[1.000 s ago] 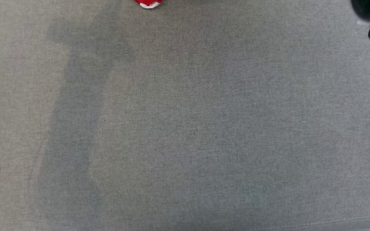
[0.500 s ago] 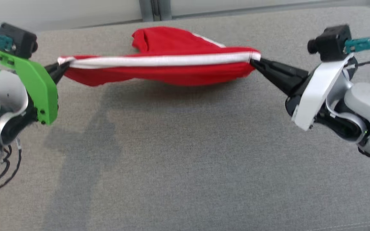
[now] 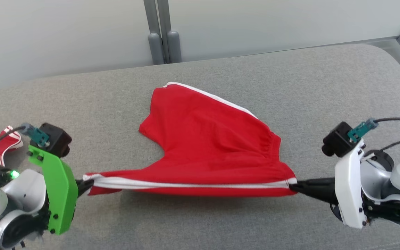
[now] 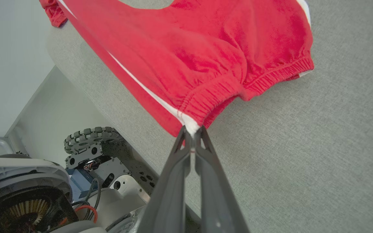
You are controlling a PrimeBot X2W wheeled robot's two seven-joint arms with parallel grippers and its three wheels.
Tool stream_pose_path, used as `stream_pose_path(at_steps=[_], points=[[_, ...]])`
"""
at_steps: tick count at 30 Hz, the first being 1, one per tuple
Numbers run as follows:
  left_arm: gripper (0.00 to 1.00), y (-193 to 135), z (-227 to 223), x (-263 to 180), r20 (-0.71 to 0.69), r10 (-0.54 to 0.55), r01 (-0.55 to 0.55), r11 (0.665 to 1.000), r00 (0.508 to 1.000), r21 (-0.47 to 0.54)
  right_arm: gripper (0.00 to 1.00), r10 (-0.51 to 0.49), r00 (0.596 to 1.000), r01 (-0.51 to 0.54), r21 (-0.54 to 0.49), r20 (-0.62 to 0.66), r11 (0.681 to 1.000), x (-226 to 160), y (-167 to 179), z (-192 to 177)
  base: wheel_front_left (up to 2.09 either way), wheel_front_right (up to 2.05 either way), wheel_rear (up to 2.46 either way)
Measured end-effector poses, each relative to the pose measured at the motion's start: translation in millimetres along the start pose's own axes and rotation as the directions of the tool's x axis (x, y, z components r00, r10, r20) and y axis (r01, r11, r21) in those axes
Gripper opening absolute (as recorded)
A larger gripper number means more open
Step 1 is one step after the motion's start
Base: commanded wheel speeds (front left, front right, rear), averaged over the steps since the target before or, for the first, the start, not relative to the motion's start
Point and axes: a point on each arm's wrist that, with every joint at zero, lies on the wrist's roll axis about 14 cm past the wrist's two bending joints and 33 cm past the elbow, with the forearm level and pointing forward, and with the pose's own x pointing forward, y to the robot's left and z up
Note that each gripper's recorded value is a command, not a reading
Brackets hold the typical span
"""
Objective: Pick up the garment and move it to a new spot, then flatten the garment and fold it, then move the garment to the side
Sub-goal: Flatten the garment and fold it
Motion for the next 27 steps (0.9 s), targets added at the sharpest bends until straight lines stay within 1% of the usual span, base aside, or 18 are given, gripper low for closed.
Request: stream_pose_path(at_steps=[2,4,7,9,11,14,18,27], points=[[0.0,-11.7,-13.8,-4.0,-0.06,-0.028,0.028,1.0,0.998,-0.007,0.0,0.017,0.998,-0.015,0.032,-0.06,0.999,-6.4,7.6,-18.4,0.0,0.0,0.0],[0.0,-19.4,-21.1,-7.4,-0.095,-0.049,0.048,0.999,0.994,-0.013,0.0,0.031,0.995,-0.025,0.069,-0.092,0.997,-11.7,11.8,-29.8,0.0,0.0,0.0],[0.0,-28.0,-22.2,-10.0,-0.11,-0.083,0.08,0.996,0.99,-0.033,0.0,0.055,0.992,-0.044,0.104,-0.11,0.994,-15.0,16.7,-36.4,0.0,0.0,0.0],[0.0,-24.2,-21.0,-9.5,-0.118,-0.078,0.074,0.996,0.99,-0.04,0.0,0.072,0.993,-0.061,0.113,-0.096,0.992,-12.6,19.7,-32.6,0.0,0.0,0.0],[0.0,-23.1,-17.3,-5.8,-0.128,-0.095,0.088,0.994,0.987,-0.06,0.0,0.076,0.995,-0.068,0.119,-0.066,0.991,-8.9,17.8,-25.7,0.0,0.0,0.0],[0.0,-8.3,-7.2,1.4,-0.154,-0.07,0.066,0.997,0.986,-0.035,0.0,0.075,0.997,-0.074,0.134,-0.006,0.988,-2.1,11.9,-11.2,0.0,0.0,0.0],[0.0,-1.4,15.1,20.7,-0.173,-0.102,0.097,0.995,0.98,-0.038,0.0,0.045,0.998,-0.054,0.177,0.05,0.983,4.4,-7.4,-0.1,0.0,0.0,0.0],[0.0,17.0,69.5,72.0,-0.201,-0.132,0.133,0.991,0.971,-0.007,0.0,0.023,0.987,-0.068,0.287,0.157,0.955,24.1,-38.3,25.7,0.0,0.0,0.0]])
